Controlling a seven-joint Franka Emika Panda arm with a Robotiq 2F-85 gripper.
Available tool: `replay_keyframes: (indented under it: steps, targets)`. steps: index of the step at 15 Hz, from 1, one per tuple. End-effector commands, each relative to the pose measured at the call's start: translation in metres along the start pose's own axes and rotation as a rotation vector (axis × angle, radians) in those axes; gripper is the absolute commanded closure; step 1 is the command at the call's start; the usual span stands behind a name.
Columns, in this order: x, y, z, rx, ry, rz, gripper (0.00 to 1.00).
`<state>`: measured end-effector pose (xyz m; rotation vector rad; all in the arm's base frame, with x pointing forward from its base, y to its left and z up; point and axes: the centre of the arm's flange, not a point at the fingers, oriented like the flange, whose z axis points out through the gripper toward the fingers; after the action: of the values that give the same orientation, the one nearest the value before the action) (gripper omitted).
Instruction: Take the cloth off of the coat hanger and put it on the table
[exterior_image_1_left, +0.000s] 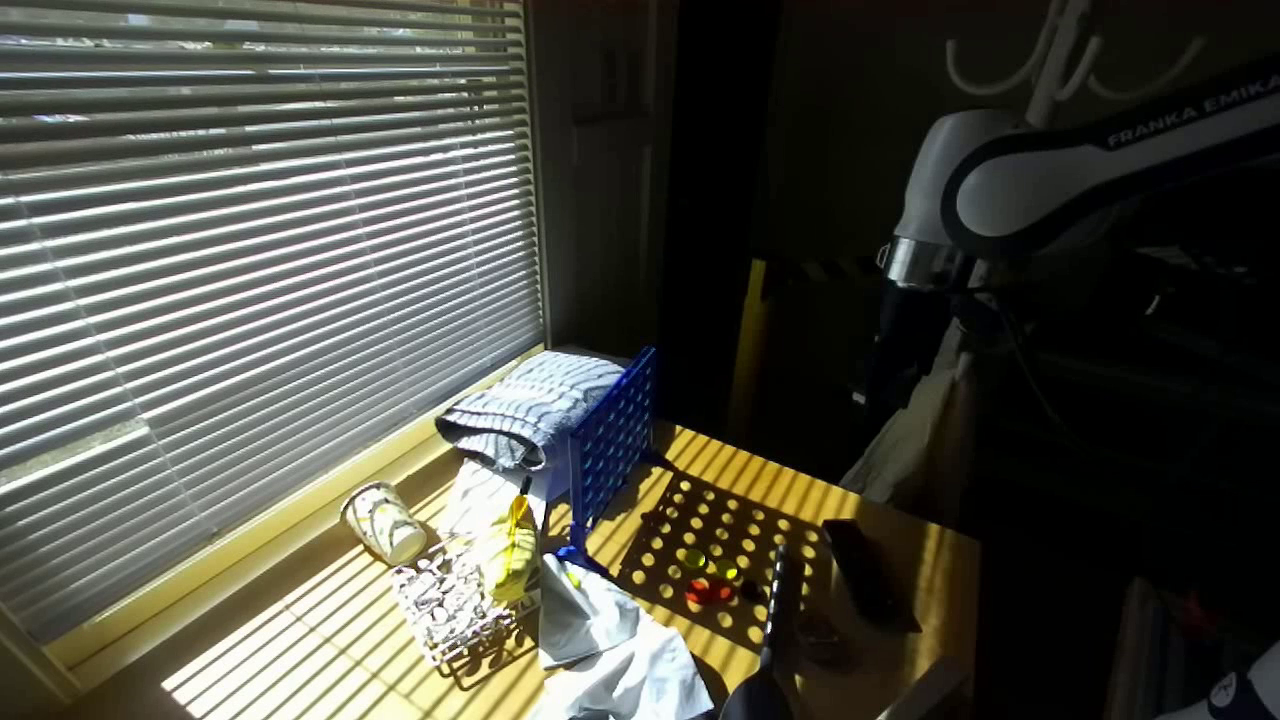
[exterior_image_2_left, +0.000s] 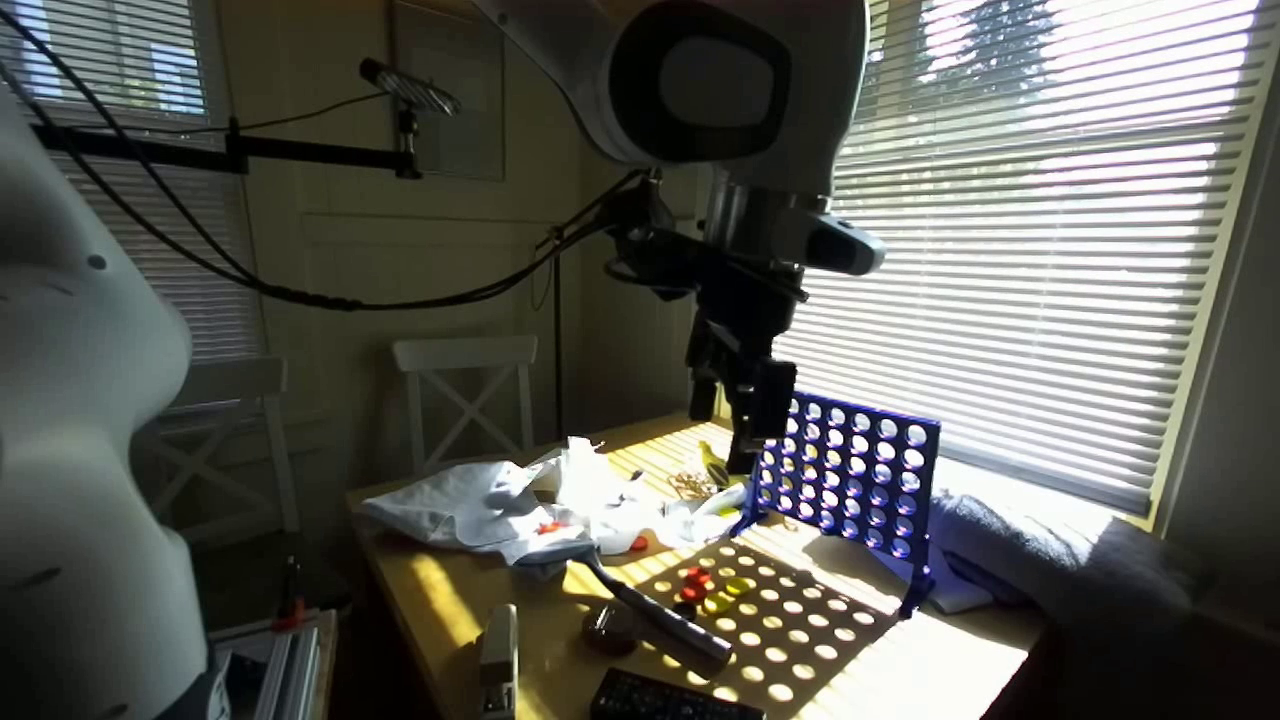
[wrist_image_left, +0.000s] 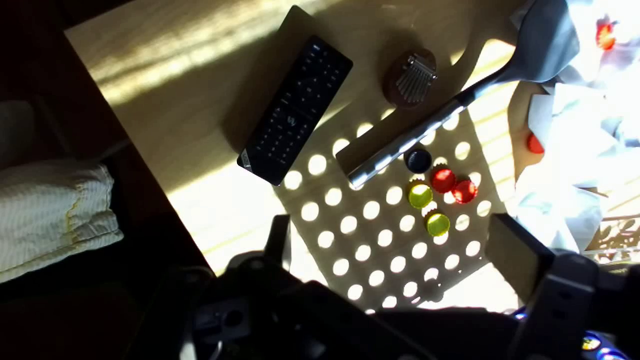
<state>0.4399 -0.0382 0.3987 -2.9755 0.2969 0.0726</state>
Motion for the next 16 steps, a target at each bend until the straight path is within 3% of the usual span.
replay_keyframes:
  steps: [1, 3, 5, 8, 13, 16]
  targets:
    - [0.000, 0.000, 0.000, 0.000, 0.000, 0.000, 0.00]
    - [0.000, 0.000, 0.000, 0.000, 0.000, 0.000, 0.00]
    - [0.005, 0.008, 0.010, -0.141, 0.067, 0.063, 0.00]
    - [0.010, 0.024, 0.025, -0.264, 0.156, 0.108, 0.00]
    - [0.013, 0.054, 0.047, -0.332, 0.284, 0.209, 0.00]
    - [0.013, 0.075, 0.058, -0.371, 0.320, 0.284, 0.00]
